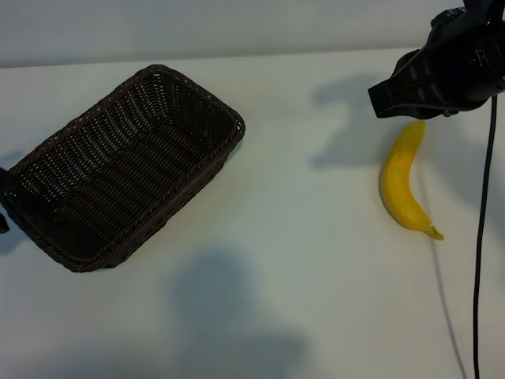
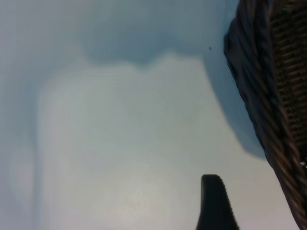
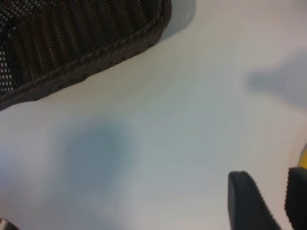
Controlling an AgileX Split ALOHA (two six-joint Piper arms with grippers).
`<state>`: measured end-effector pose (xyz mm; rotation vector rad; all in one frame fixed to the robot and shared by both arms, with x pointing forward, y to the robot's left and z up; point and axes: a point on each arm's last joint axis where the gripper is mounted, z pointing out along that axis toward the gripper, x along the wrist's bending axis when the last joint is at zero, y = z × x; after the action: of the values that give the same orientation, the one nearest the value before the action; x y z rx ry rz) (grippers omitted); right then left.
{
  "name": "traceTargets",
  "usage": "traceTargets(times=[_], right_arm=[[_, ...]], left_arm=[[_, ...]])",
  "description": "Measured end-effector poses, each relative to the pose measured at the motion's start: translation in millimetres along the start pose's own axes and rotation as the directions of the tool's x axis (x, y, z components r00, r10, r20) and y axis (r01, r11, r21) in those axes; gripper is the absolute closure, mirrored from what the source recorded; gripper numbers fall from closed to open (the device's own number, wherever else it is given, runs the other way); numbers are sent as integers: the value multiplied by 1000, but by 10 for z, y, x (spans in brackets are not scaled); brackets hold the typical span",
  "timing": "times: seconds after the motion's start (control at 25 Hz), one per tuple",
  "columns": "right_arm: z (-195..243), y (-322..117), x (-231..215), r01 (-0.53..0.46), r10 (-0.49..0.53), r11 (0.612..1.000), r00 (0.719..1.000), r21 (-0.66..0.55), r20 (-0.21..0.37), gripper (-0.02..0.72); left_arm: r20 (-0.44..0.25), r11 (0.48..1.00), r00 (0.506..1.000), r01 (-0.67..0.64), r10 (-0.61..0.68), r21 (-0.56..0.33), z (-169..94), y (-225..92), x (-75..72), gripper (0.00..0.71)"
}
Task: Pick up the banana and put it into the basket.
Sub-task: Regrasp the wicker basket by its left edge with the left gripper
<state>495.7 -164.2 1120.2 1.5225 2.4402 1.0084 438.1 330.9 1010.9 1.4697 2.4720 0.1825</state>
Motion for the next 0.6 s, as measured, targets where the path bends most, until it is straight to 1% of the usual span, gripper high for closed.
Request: traceTargets(times=[0.16, 0.2, 0.36, 0.44, 0.6], right_arm=[[0, 1, 0, 2, -2, 1000, 1000, -1, 0, 457], [0, 2, 0, 2, -2, 1000, 1000, -2, 0, 457], [0, 4, -1, 2, -2, 1000, 1000, -4, 1, 457], [0, 5, -1, 2, -2, 1000, 1000, -5, 1, 457], [0, 6, -1, 4, -4, 1000, 1000, -7, 1, 457]], left_arm=[[0, 1000, 1000, 15, -15, 25, 167, 74, -20, 237], [8, 999, 1000, 25, -26, 29, 200, 88, -31, 237], [63, 997, 995, 75, -75, -2, 250, 145, -85, 237], [77, 996, 993, 92, -91, -4, 272, 160, -99, 237], [68, 994, 992, 106, -108, 29, 380, 180, -103, 237]])
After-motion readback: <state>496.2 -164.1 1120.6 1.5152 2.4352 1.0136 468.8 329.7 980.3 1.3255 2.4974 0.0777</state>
